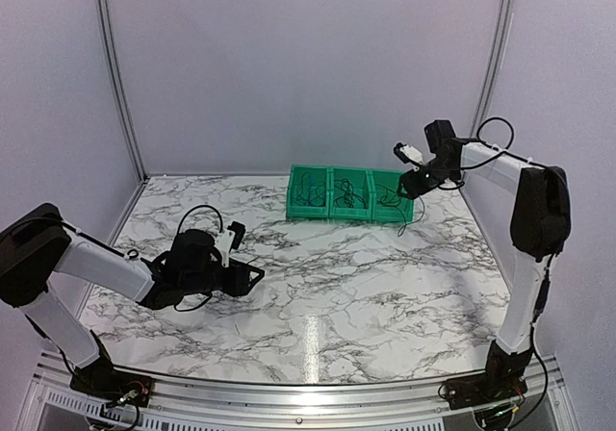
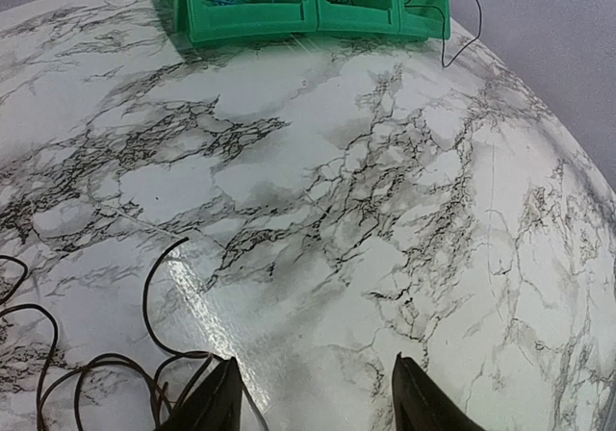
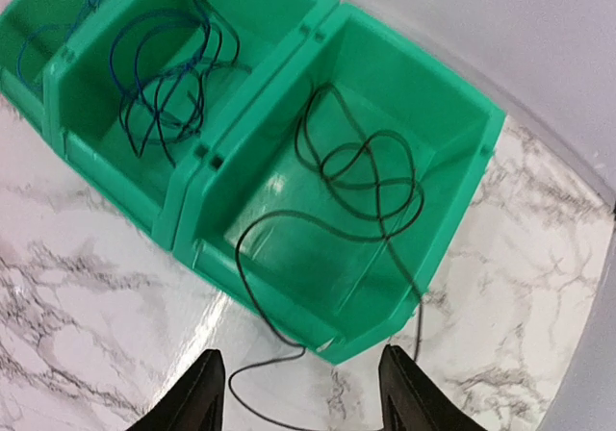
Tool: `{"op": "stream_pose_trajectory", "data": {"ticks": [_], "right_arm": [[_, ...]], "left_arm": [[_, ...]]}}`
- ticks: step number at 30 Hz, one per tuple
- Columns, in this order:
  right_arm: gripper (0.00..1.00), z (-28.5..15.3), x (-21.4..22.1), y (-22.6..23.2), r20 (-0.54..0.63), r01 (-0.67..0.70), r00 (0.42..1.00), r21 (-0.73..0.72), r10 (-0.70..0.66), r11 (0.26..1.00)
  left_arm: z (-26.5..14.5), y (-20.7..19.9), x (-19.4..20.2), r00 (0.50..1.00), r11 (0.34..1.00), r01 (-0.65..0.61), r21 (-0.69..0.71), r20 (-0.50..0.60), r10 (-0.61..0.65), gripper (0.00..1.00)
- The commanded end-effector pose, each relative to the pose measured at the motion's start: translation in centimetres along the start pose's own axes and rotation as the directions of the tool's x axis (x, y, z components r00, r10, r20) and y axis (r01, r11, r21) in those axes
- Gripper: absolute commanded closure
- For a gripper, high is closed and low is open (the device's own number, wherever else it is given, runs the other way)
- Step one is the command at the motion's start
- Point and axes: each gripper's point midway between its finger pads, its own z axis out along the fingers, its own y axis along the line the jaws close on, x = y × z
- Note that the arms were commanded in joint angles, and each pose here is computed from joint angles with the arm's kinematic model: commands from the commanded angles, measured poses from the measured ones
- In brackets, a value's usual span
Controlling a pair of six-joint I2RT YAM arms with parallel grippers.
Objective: Untangle the cables
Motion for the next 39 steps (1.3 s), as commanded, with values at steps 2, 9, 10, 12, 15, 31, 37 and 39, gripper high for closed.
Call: {"op": "stream_pose_trajectory", "data": {"ticks": [2,9,10,12,15,31,37,39], "right_arm": [[0.44,-1.5,2.3,0.3,-0.056,-0.023,0.998,0.015,0.024,1.0],[0.44,-1.4,6.9,0.1,-0.134,-0.001,0.991,0.049,0.007,0.999],[0.44,-1.4,7.6,0.2,-0.137,-0.012,0.99,0.052,0.019,0.999],[0.43,-1.6,7.8,0.4,-0.116,-0.026,0.993,0.058,0.032,0.998],[0.42,-1.0,8.4,0.6,-0.132,-0.041,0.99,0.048,0.047,0.998],[0.36,4.7,8.9,0.0,-0.161,-0.06,0.985,0.012,0.061,0.998],[0.45,5.8,9.0,0.2,-0.163,-0.054,0.985,0.012,0.055,0.998],[0.47,5.9,9.4,0.7,-0.176,-0.056,0.983,-0.001,0.055,0.998]], "left_arm": [[0.3,-0.2,-0.2,1.0,1.0,-0.014,0.01,-0.004,0.014,0.44],[0.8,-0.3,0.0,1.0,1.0,-0.009,0.02,-0.016,0.009,0.44],[0.9,-0.4,0.1,1.0,1.0,-0.007,0.021,-0.019,0.008,0.44],[1.2,-0.5,0.1,1.0,1.0,0.0,0.027,-0.023,0.0,0.44],[1.4,-0.6,0.1,1.0,0.999,0.006,0.036,-0.029,-0.005,0.44],[1.2,-0.4,1.1,0.999,1.0,0.021,0.021,-0.044,-0.02,0.43],[1.4,-0.5,1.3,0.998,1.0,0.021,0.021,-0.052,-0.019,0.42],[1.5,-0.5,1.4,0.998,1.0,0.022,0.022,-0.055,-0.021,0.42]]}}
